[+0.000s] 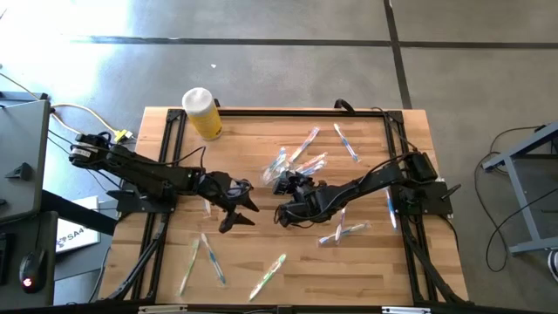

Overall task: Pick & Place toothbrushing station
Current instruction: Put the blue mouthwash into the transparent organizer, then put the blue toothbrush into the transparent organizer

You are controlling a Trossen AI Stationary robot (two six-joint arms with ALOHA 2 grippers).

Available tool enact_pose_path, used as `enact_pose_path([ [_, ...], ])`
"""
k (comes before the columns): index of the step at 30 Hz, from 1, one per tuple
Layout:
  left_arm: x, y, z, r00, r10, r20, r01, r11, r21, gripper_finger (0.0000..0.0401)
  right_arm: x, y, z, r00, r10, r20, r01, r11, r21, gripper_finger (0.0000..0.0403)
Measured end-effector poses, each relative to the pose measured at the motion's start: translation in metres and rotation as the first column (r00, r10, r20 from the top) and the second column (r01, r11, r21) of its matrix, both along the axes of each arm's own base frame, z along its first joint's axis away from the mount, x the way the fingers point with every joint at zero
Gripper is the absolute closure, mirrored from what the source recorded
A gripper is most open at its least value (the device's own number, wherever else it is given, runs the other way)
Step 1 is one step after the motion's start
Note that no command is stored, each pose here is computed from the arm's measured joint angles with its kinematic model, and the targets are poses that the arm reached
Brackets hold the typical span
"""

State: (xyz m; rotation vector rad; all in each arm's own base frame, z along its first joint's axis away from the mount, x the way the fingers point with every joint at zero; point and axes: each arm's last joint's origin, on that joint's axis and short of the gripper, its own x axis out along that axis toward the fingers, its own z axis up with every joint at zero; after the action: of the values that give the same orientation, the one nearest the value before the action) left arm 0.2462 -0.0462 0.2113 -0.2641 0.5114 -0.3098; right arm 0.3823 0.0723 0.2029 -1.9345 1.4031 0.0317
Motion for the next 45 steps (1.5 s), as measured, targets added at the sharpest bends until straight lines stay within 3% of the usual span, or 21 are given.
enact_pose_path([
  [13,0.0,-0.001,0.0,1.0,-0.005,-0.003,0.005,1.0,-0.006,0.0169,0.004,-0.006,-0.009,0.982,0.08,-0.172,-0.084,0.996,-0.013,0.0316],
  [17,0.0,-0.001,0.0,1.0,-0.005,-0.004,0.005,1.0,-0.005,0.0169,0.005,-0.012,-0.01,0.978,0.102,-0.182,-0.093,0.994,0.053,0.0315],
  [19,0.0,-0.001,0.0,1.0,-0.006,-0.006,0.006,1.0,-0.005,0.0169,0.006,-0.015,-0.011,0.977,0.11,-0.182,-0.097,0.992,0.081,0.0289],
  [25,-0.001,-0.001,-0.002,1.0,-0.006,-0.023,0.006,1.0,-0.002,0.0169,0.01,-0.016,-0.01,0.994,0.073,-0.076,-0.063,0.989,0.134,0.0156],
  [30,-0.001,-0.001,-0.002,1.0,-0.006,-0.023,0.006,1.0,-0.002,0.0169,0.012,-0.011,-0.008,0.998,0.06,-0.021,-0.057,0.992,0.115,0.0095],
  [36,-0.001,-0.001,-0.002,1.0,-0.004,-0.024,0.004,1.0,-0.006,0.0169,0.009,0.004,-0.003,0.995,-0.001,0.1,-0.005,0.998,0.06,0.0075],
  [41,-0.001,-0.001,-0.001,1.0,-0.003,-0.019,0.003,1.0,-0.009,0.0169,0.003,0.02,0.001,0.973,-0.048,0.224,0.046,0.999,0.016,0.0084],
  [45,-0.001,-0.001,-0.001,1.0,0.004,-0.023,-0.004,1.0,-0.022,0.0169,-0.007,0.035,0.005,0.968,-0.036,0.247,0.035,0.999,0.008,0.0093],
])
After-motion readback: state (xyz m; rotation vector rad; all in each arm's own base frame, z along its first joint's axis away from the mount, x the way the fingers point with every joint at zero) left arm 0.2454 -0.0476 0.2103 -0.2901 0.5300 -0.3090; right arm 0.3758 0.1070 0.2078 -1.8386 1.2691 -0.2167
